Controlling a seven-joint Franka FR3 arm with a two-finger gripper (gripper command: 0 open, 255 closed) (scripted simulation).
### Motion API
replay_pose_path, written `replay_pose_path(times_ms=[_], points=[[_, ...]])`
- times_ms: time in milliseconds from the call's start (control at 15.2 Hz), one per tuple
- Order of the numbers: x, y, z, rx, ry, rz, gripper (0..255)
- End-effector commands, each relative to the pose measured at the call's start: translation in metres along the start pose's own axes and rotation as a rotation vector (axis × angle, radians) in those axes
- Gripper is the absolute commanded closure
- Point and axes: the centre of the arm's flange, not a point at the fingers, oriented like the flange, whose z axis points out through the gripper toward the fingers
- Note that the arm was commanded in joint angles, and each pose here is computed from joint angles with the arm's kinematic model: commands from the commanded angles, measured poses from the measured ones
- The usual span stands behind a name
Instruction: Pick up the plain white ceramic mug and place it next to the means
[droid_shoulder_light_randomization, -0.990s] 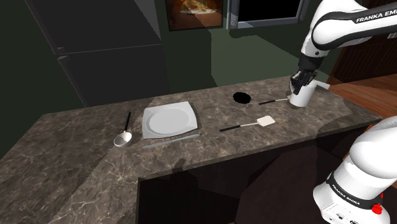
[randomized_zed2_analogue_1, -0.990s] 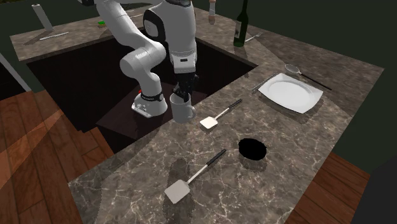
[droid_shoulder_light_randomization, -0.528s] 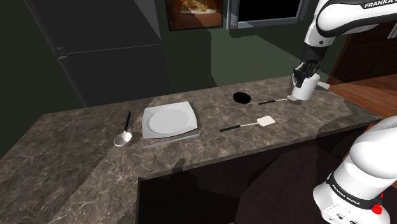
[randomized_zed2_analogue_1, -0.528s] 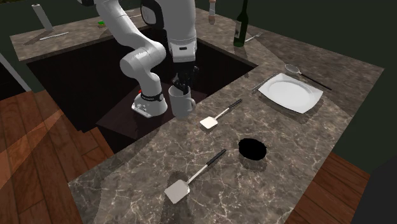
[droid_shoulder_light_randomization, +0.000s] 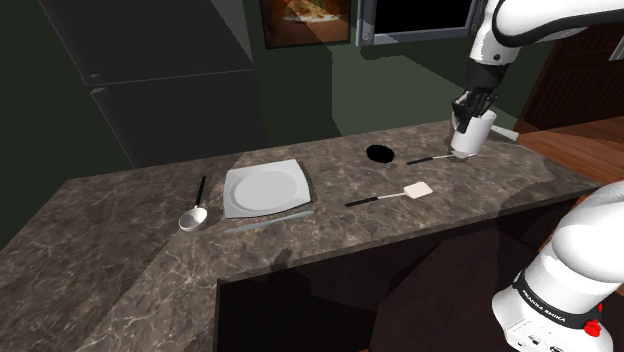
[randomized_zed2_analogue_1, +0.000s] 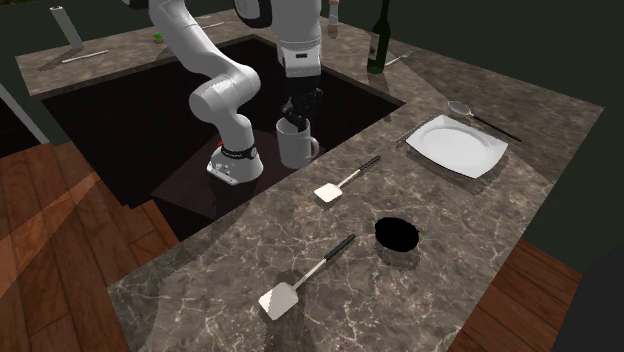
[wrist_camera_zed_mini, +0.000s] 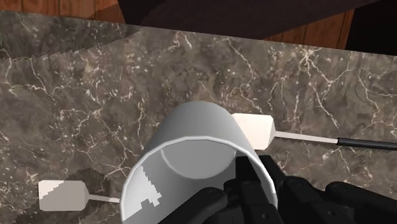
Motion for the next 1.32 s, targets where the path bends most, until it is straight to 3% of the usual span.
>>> replay_pose_path(times_ms=[0, 1254], points=[[0.001, -0.026, -0.001, 0.0, 0.0, 0.001, 255], [0.004, -0.276, -0.002, 0.0, 0.0, 0.001, 255]])
